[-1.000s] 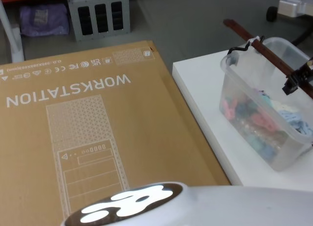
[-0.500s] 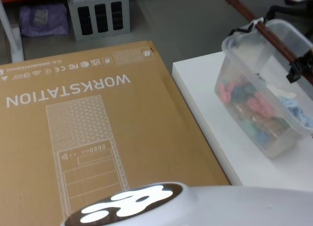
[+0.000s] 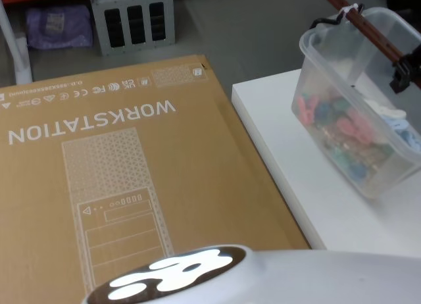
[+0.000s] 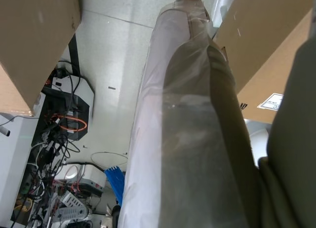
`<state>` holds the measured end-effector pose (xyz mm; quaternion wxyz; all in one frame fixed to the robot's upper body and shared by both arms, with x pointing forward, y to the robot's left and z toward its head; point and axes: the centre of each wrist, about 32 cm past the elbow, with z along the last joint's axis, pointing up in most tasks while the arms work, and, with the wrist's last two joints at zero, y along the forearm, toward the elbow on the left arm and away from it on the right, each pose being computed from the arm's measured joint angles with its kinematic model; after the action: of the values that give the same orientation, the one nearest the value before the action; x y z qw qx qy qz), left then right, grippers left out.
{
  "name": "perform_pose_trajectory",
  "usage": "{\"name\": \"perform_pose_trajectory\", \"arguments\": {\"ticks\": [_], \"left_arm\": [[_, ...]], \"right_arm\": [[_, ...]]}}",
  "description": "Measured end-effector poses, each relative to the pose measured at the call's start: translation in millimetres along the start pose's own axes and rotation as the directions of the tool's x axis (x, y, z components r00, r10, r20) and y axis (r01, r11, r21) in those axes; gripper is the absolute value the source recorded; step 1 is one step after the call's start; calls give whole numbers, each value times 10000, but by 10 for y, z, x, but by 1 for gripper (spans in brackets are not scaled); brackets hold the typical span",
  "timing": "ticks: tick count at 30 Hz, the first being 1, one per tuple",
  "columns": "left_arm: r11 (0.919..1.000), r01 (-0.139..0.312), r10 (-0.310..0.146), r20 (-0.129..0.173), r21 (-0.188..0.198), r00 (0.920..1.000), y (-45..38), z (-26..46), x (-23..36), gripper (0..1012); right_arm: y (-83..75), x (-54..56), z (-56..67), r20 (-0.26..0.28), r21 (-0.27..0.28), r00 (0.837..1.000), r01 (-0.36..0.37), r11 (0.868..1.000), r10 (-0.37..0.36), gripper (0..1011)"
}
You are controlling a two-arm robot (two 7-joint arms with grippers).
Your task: Use one hand to grasp the basket and place it at the designated location.
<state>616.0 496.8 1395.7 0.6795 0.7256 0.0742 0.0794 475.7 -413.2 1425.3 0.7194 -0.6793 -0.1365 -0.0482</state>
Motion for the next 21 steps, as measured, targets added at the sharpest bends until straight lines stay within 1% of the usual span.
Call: {"name": "perform_pose_trajectory", "arguments": {"ticks": [4,6,7,10,17,18,20,21], "left_arm": [[10000,1,-1,-2,1,10000,0,-1,0,0],[10000,0,0,0,0,10000,0,0,0,0],[10000,1,-1,-3,2,10000,0,-1,0,0],[10000,0,0,-1,0,10000,0,0,0,0],[10000,1,-1,-3,1,10000,0,-1,0,0],[10000,0,0,-1,1,10000,0,-1,0,0],[10000,1,-1,-6,1,10000,0,-2,0,0],[10000,0,0,-3,2,10000,0,-1,0,0]], "right_arm": [[-64,44,10,41,-8,10000,-52,10000,52,1],[-112,104,1,146,103,9997,-183,9998,182,1],[-139,152,-13,239,194,9992,-332,9993,328,1],[-166,204,-26,358,281,9981,-513,9983,503,1],[-232,347,-18,600,267,9954,-764,9967,747,1],[-244,381,-8,675,250,9948,-778,9967,759,1],[-251,414,5,753,231,9941,-805,9965,785,1],[-257,464,22,854,221,9932,-817,9964,795,1]]}}
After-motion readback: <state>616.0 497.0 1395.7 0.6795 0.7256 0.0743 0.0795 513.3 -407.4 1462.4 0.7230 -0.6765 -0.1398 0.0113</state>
